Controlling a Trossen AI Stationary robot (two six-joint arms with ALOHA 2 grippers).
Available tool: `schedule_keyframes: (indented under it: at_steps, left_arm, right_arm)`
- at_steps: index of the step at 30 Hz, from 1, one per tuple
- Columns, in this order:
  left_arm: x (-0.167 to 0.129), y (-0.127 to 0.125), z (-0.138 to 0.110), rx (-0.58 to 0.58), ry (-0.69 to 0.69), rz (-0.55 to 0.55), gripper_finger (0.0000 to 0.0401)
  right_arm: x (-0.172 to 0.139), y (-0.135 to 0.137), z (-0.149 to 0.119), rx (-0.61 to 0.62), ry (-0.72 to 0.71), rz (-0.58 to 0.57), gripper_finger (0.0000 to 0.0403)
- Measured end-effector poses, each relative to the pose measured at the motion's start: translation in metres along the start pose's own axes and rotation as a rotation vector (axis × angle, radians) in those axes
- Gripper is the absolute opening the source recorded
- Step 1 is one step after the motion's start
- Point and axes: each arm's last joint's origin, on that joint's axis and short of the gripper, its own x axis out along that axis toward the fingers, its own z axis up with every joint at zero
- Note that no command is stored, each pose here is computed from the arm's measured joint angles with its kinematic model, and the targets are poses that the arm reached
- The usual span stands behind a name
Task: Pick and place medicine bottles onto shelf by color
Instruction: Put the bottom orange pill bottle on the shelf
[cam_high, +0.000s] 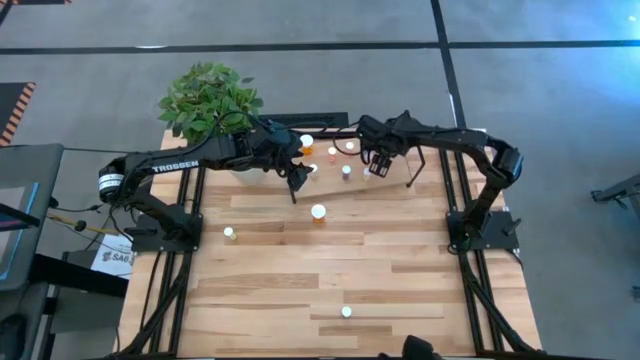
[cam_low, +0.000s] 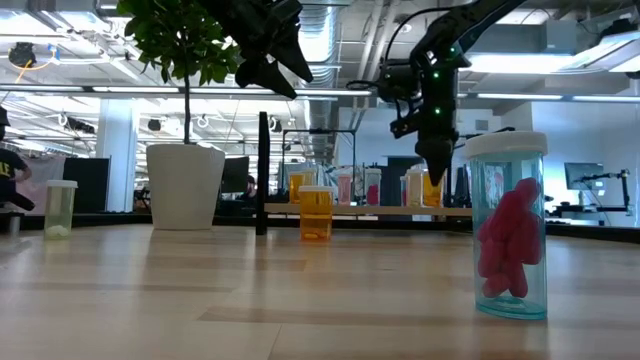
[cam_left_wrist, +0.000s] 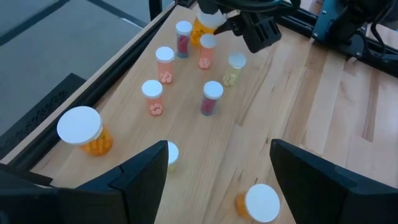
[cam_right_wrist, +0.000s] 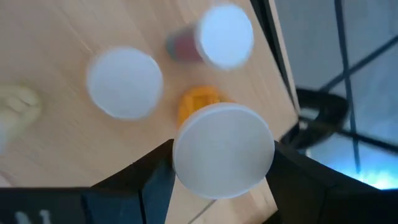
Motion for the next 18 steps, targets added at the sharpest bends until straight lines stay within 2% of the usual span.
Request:
schedule_keyframes:
  at_steps: [13,18]
  left_arm:
    - [0.0,0.0002,0.0,0.008,-0.001,0.007,0.0267]
    - [0.0,0.0016,0.0003,0.028,-0.011,0.056,0.0267]
  right_arm:
    - [-0.0009,0.0015,0.0033,-0.003,-0.031,-0.004,0.0256]
    - [-0.0025,0.0057,0.0011,-0.026,-0.007,0.003,0.0256]
